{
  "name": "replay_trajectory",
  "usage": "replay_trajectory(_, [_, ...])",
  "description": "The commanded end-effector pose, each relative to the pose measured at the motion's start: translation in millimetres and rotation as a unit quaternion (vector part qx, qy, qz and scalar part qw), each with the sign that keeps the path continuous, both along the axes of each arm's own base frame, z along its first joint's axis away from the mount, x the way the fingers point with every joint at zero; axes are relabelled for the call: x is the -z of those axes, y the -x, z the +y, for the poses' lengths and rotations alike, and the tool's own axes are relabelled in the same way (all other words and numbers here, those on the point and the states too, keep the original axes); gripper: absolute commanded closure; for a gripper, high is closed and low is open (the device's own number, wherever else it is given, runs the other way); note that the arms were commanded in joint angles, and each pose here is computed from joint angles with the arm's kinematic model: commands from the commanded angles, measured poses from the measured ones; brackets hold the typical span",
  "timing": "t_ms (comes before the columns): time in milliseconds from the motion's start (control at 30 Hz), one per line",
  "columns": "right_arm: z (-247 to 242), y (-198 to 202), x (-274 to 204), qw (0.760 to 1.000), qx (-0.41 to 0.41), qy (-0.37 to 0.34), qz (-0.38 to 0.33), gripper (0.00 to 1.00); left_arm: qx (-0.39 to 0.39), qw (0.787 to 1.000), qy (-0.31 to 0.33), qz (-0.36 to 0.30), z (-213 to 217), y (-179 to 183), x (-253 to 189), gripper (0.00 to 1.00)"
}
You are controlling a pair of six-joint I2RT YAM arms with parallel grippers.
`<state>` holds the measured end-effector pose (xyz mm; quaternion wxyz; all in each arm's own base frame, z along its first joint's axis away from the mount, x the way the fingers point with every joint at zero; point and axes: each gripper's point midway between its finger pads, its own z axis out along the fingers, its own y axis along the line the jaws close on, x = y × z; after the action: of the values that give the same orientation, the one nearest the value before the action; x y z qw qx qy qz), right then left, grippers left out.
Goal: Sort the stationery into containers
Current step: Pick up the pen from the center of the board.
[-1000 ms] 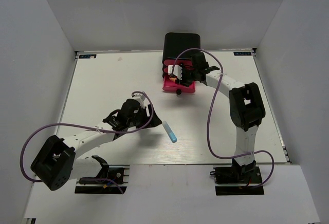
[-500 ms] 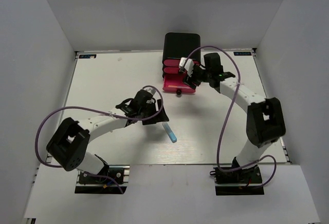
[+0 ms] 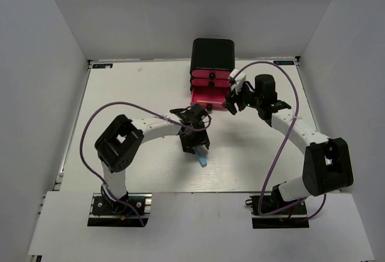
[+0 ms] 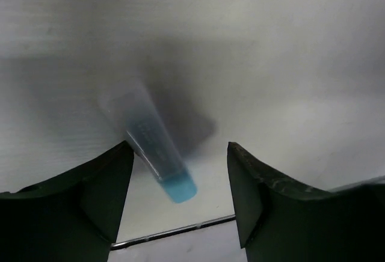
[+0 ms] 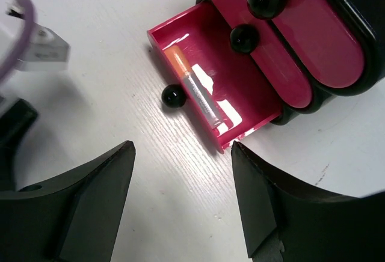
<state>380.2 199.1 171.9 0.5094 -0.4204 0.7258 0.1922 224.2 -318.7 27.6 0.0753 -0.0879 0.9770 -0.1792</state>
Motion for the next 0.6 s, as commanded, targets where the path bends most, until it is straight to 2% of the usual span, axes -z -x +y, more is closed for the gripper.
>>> replay_trajectory(0, [3, 3, -30, 0.999, 0.001, -0.041, -0.024, 0.29, -0.028, 0.998, -0.049, 0.019, -4, -3, -6, 0.28])
replay_trajectory(33, [0, 4, -27, 0.999, 0.004, -0.04, -0.022, 0.29, -0.032, 0.992, -0.102, 0.065, 11, 10, 14, 0.32])
replay_trajectory(67, [-1, 5, -30, 0.999, 0.007, -0.044, -0.023, 0.29, -0.026, 0.989, -0.122, 0.08, 12, 17, 20, 0.4])
replay_trajectory(100, [-1, 7, -29, 0.999, 0.007, -0.044, -0.021, 0.29, -0.026, 0.987, -0.131, 0.088, 12, 16, 23, 0.45])
replay_trajectory(133, [-5, 7, -29, 0.999, 0.011, -0.046, -0.02, 0.29, -0.018, 0.982, -0.149, 0.111, 18, 25, 35, 0.53])
replay_trajectory(200, [-9, 7, -29, 0.999, 0.017, -0.048, -0.019, 0.29, -0.011, 0.981, -0.147, 0.122, 18, 33, 39, 0.59])
replay_trajectory(333, [-15, 9, -30, 0.998, 0.023, -0.048, -0.018, 0.29, 0.0, 0.988, -0.13, 0.087, 13, 23, 33, 0.71])
replay_trajectory(367, [-17, 9, -30, 0.998, 0.026, -0.048, -0.018, 0.29, 0.014, 0.99, -0.119, 0.073, 10, 20, 28, 0.77])
replay_trajectory(500, [-26, 8, -33, 0.998, 0.038, -0.052, -0.015, 0.3, 0.069, 0.994, -0.08, -0.002, -2, 0, 3, 0.88])
replay_trajectory(533, [-29, 8, -33, 0.998, 0.04, -0.054, -0.012, 0.33, 0.088, 0.993, -0.066, -0.035, -4, -11, -4, 0.93])
replay_trajectory(567, [-28, 10, -34, 0.998, 0.034, -0.057, -0.009, 0.42, 0.101, 0.992, -0.052, -0.061, -6, -20, -12, 1.0])
